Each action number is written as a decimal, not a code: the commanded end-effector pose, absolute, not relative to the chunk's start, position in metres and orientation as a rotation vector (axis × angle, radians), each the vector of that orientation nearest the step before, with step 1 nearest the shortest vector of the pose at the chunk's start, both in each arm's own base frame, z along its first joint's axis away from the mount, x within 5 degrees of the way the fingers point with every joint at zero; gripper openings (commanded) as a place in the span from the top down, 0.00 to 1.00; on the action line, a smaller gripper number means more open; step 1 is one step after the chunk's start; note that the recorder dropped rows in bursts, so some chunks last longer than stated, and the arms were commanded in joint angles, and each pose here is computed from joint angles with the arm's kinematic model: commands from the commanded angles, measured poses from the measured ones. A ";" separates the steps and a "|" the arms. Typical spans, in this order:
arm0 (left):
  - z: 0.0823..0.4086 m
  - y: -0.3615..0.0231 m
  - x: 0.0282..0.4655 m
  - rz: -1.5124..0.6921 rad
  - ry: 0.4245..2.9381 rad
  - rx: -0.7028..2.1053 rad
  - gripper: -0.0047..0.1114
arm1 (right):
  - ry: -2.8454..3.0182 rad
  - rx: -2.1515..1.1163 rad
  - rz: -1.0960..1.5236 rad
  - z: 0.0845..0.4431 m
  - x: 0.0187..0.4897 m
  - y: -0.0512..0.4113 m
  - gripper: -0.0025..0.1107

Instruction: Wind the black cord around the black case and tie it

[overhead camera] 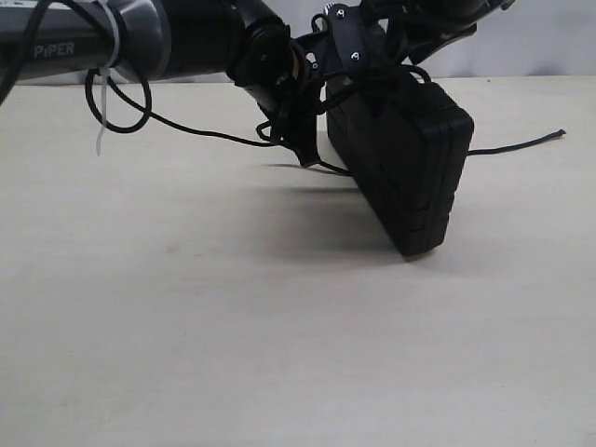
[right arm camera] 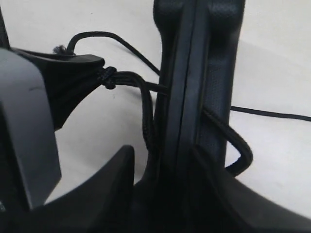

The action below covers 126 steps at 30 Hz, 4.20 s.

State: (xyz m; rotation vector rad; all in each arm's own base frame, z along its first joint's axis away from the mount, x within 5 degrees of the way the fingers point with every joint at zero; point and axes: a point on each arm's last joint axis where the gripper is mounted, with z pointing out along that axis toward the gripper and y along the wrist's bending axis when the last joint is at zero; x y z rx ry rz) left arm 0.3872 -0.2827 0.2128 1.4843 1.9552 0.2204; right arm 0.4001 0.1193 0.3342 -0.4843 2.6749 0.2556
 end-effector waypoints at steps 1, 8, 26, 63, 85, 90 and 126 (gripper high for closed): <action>0.218 -0.284 0.386 0.187 1.958 1.444 0.96 | 2.706 -0.514 0.260 0.325 0.396 0.119 0.67; 0.218 -0.284 0.386 0.187 1.965 1.446 0.96 | 2.722 -0.545 0.279 0.318 0.394 0.120 0.67; 0.222 -0.311 0.371 0.074 1.882 1.439 0.96 | 2.699 -0.601 0.356 0.319 0.393 0.125 0.67; 0.221 -0.312 0.369 0.090 1.879 1.460 0.96 | 2.496 -0.981 -0.261 0.329 0.401 0.093 0.60; 0.218 -0.309 0.367 0.107 1.915 1.492 0.96 | 2.494 -0.998 -0.314 0.288 0.429 0.097 0.94; 0.218 -0.309 0.367 0.107 1.914 1.491 0.84 | 2.514 -0.912 -0.367 0.289 0.430 0.093 0.94; 0.273 -0.259 0.376 0.190 1.985 1.359 0.57 | 2.519 -0.849 -0.017 0.309 0.410 0.119 0.94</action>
